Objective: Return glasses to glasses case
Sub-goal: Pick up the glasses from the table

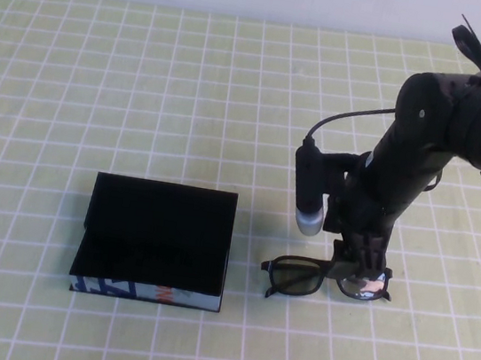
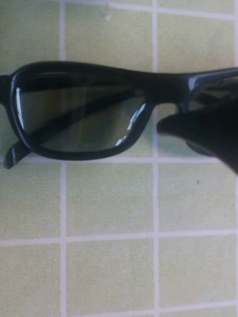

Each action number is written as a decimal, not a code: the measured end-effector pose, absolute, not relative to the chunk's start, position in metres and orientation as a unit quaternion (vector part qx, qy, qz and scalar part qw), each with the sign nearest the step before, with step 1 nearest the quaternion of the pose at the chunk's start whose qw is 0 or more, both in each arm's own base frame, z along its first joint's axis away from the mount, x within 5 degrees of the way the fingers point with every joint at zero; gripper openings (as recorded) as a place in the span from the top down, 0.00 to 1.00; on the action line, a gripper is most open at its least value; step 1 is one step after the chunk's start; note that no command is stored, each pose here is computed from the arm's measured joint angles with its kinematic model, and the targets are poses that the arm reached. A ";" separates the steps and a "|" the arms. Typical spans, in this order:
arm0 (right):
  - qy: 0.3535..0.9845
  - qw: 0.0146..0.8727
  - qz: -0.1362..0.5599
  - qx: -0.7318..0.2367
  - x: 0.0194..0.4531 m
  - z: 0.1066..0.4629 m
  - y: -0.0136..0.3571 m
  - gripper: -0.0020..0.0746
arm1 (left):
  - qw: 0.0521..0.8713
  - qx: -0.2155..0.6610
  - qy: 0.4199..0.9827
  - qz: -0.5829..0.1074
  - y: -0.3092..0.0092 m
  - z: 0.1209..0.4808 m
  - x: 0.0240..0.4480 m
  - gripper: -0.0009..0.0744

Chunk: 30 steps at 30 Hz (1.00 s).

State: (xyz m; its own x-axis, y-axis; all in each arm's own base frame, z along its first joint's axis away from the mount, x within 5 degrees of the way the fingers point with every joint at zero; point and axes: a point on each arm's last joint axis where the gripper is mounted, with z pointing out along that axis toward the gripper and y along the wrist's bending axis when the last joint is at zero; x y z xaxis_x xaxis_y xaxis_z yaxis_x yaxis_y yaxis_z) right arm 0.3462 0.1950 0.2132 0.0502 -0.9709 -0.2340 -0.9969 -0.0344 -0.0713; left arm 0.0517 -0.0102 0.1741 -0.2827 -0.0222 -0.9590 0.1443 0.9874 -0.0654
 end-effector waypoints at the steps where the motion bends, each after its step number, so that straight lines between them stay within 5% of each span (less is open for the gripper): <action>1: 0.687 0.107 0.060 -0.716 0.347 0.212 0.195 0.32 | 0.598 0.038 0.798 -0.070 -0.010 0.174 0.052 0.99; 22: 0.690 0.095 0.061 -0.715 0.355 0.186 0.199 0.33 | 0.598 0.038 0.798 -0.070 -0.010 0.174 0.052 0.99; 30: 0.685 0.095 0.062 -0.720 0.352 0.186 0.204 0.43 | 0.598 0.038 0.798 -0.070 -0.010 0.174 0.052 0.99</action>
State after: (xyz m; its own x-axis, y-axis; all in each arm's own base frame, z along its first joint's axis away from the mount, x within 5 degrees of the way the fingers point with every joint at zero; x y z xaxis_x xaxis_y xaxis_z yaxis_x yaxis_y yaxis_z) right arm 0.3519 0.2040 0.1862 0.0542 -0.9742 -0.2192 -0.9977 -0.0438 -0.0520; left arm 0.0517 -0.0102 0.1741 -0.2827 -0.0222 -0.9590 0.1443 0.9874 -0.0654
